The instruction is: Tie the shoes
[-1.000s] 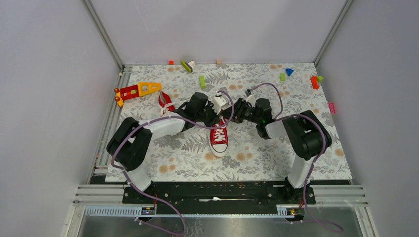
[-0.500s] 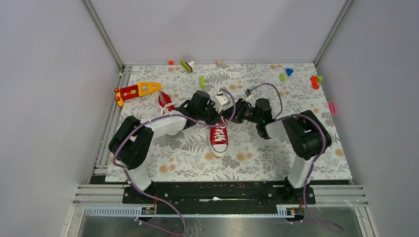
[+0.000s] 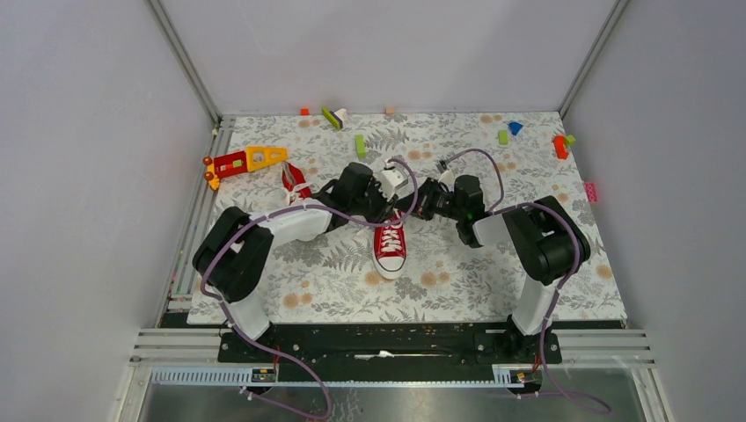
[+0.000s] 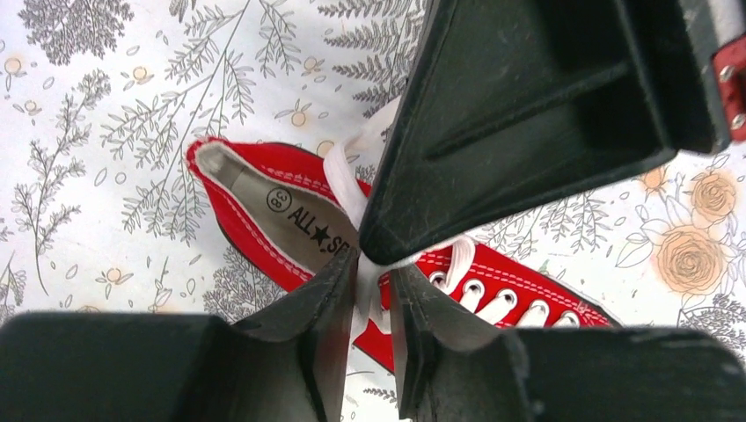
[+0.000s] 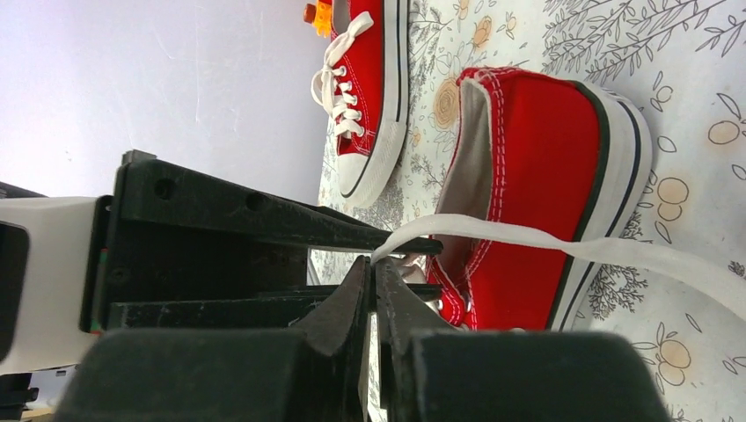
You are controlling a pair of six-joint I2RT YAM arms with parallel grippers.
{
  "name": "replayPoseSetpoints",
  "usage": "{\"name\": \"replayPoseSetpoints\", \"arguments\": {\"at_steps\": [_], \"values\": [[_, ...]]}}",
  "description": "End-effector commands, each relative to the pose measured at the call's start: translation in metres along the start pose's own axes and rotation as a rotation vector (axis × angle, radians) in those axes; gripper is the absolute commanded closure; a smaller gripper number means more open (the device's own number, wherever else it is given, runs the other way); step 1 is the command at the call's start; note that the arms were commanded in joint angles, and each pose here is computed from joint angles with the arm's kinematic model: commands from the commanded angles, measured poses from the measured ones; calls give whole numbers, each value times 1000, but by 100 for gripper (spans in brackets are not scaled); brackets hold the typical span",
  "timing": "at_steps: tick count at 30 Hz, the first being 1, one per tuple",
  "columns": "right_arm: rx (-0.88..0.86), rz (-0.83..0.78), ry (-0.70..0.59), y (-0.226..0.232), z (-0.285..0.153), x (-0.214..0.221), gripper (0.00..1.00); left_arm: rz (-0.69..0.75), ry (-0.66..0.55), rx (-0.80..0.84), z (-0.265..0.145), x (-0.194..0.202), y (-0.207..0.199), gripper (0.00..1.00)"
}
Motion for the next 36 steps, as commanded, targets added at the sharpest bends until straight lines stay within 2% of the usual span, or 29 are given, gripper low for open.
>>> {"name": "replayPoseSetpoints", "arguments": {"at_steps": [1,8,14,16,19,20,23,26,29,36], "values": [[-22,-42,-12,7,2,-6,98,41,-109,-53,-13,-15,1,71],[-29,-44,-9,8,2,-6,100,1,-122,-31,-17,-5,4,62],[-37,-46,-6,9,2,-6,100,10,-147,9,-18,-6,7,60],[-39,-47,-5,9,2,-6,100,5,-144,16,-17,-7,9,67],[-40,-46,-3,9,2,-6,97,5,-141,32,-16,-8,11,91],[-41,-46,-3,9,2,-6,96,10,-138,38,-16,-9,11,95],[-40,-47,-5,8,3,-6,86,19,-149,56,-17,-11,10,100],[-37,-44,-6,8,3,-6,74,24,-149,69,-18,-10,9,100],[-33,-43,-4,6,4,-6,66,22,-142,79,-18,-10,7,100],[-33,-34,-1,4,6,-6,61,21,-139,83,-15,-12,6,100]]}}
Point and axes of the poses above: each gripper's point midway between its finger pads, its own z axis out along the fingers, its own y axis along the line the jaws close on, x = y × z, the point moved 9 cm from there along -z, back along the fingers, and after that the axes turned 2 degrees about z, right-handed, at the moved point
